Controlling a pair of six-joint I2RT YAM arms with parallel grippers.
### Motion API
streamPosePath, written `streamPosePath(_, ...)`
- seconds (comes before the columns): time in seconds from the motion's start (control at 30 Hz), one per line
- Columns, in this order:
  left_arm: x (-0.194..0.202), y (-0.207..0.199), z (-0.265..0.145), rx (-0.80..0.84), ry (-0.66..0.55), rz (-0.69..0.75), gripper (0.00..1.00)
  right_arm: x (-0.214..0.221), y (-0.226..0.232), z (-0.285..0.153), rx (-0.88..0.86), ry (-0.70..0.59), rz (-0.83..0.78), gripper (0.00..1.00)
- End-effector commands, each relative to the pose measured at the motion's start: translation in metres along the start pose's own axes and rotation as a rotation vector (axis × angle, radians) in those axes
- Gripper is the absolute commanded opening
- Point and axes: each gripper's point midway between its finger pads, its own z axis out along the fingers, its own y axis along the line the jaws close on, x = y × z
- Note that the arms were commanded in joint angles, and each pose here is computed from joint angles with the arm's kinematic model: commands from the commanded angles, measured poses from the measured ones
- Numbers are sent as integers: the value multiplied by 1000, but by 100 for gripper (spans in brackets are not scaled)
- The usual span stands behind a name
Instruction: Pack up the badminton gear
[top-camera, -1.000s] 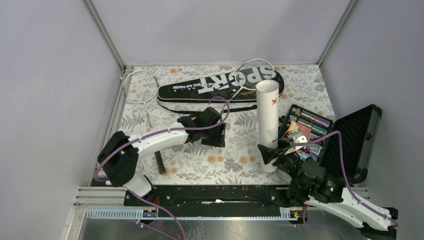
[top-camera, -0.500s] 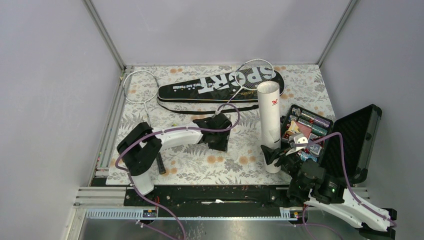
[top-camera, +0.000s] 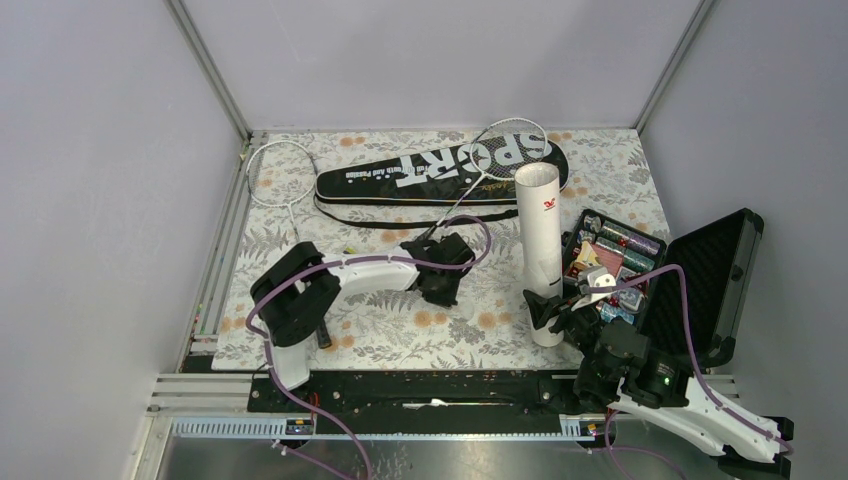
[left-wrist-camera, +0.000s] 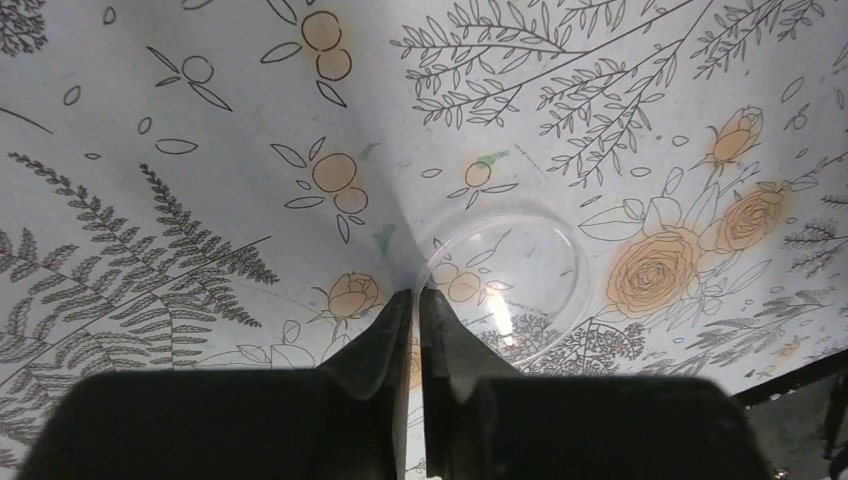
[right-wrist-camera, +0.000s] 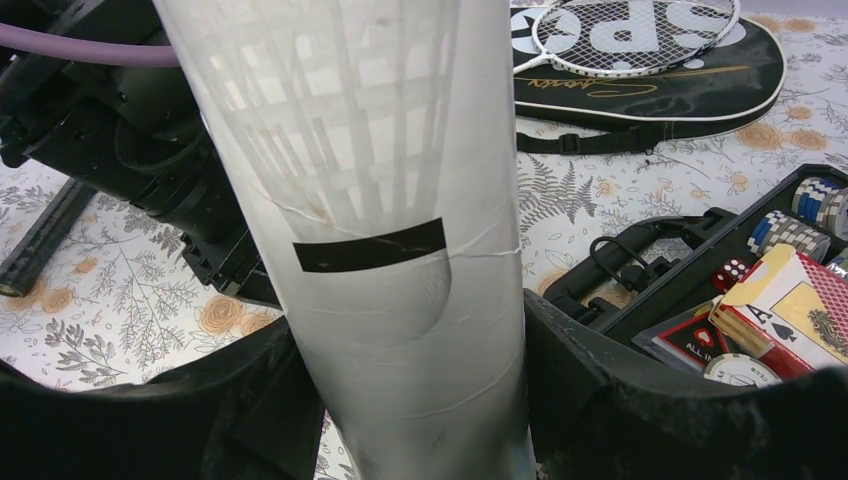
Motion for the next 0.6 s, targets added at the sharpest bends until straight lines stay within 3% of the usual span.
streamPosePath(0.0,-8,8,-5,-86,-34,38,0,-40,-6,-11,-3,-159,143,56)
streamPosePath(0.33,-14,20,-50,-100,-137,40,0,-29,0,-4,-13,-140,117,56)
streamPosePath(0.57,-35,27,-109,-87,-250,22,0,-16,20,16,-65,-166,60,57)
